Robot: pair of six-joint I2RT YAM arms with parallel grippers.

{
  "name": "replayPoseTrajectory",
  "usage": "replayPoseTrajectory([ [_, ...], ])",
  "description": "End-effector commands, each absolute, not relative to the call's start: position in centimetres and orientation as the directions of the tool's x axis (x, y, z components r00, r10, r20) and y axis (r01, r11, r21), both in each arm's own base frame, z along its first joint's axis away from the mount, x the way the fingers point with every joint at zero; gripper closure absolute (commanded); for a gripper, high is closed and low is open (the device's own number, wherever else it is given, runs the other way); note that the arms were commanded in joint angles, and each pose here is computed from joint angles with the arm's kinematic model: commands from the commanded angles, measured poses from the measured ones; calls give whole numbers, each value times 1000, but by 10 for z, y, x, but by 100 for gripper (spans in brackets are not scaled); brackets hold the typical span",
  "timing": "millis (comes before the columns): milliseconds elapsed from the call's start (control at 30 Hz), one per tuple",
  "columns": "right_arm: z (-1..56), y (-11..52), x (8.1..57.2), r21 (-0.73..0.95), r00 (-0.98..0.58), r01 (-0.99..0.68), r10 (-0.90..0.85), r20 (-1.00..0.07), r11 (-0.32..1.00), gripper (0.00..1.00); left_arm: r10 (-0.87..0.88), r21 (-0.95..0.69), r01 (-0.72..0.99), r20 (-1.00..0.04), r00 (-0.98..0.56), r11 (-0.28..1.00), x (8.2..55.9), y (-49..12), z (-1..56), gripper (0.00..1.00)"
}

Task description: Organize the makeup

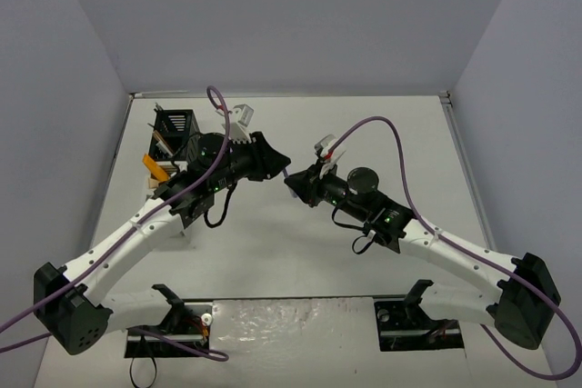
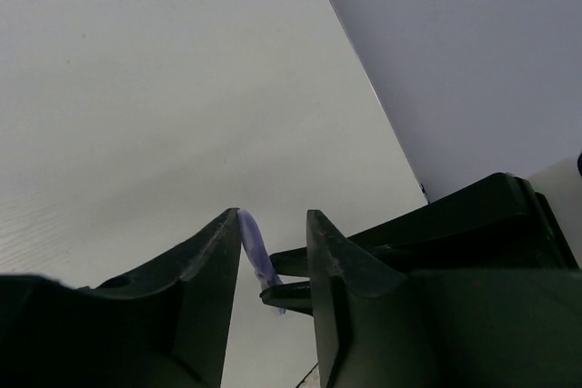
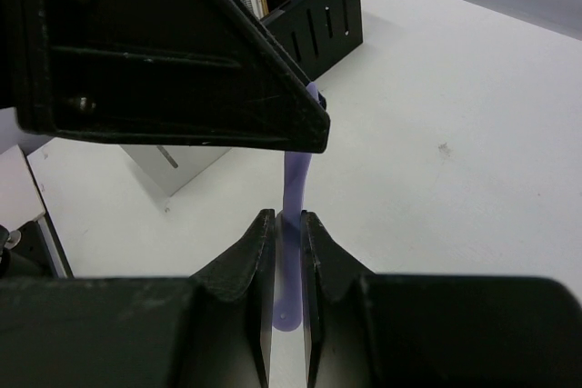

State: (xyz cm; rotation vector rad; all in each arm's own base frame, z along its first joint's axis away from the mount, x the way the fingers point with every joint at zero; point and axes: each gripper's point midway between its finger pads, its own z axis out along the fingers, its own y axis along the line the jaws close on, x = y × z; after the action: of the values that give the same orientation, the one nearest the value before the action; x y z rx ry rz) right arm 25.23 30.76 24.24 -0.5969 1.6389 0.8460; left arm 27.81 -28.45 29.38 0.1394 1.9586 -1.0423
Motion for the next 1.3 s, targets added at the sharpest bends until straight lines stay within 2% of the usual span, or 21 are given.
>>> replayPoseTrajectory([
  [0,291,314,246,211,-130,-805,182,-975,555,100,-347,-641,531,-758,-552,554,280,-299,330,80],
  [100,291,315,246,215,-132,-807,186,-974,550,100,-344,-643,526,-755,-559,556,280,-300,326,92],
  [200,293,316,246,215,-131,-809,189,-973,548,100,-343,-645,525,-752,-562,555,280,-300,325,99],
  [300,292,316,246,216,-132,-808,189,-973,548,100,-342,-641,529,-757,-557,556,279,-299,327,100],
  [367,293,316,246,217,-133,-808,188,-973,548,83,-336,-629,526,-765,-549,573,279,-297,326,100],
  [400,292,314,247,217,-134,-802,187,-973,556,69,-330,-616,527,-774,-540,585,280,-294,327,100],
  [467,289,311,251,215,-139,-784,173,-975,582,31,-302,-573,481,-793,-529,663,283,-278,318,100],
  [533,290,307,255,203,-136,-768,155,-978,608,14,-289,-514,436,-826,-484,739,284,-256,320,100],
  [600,280,301,261,193,-156,-736,115,-981,649,5,-272,-442,358,-858,-436,823,290,-228,319,100],
  [700,273,290,266,176,-164,-701,84,-983,691,0,-271,-328,88,-883,-384,941,296,-151,304,100],
  [900,260,266,275,175,-183,-651,72,-981,738,0,-334,-251,-269,-882,-331,930,280,-28,280,100],
  [1067,255,250,279,188,-191,-637,84,-978,747,0,-330,-178,-419,-886,-326,890,264,27,266,100],
  [1267,251,241,279,183,-185,-632,82,-979,753,0,-346,-168,-453,-873,-344,876,269,49,244,100],
])
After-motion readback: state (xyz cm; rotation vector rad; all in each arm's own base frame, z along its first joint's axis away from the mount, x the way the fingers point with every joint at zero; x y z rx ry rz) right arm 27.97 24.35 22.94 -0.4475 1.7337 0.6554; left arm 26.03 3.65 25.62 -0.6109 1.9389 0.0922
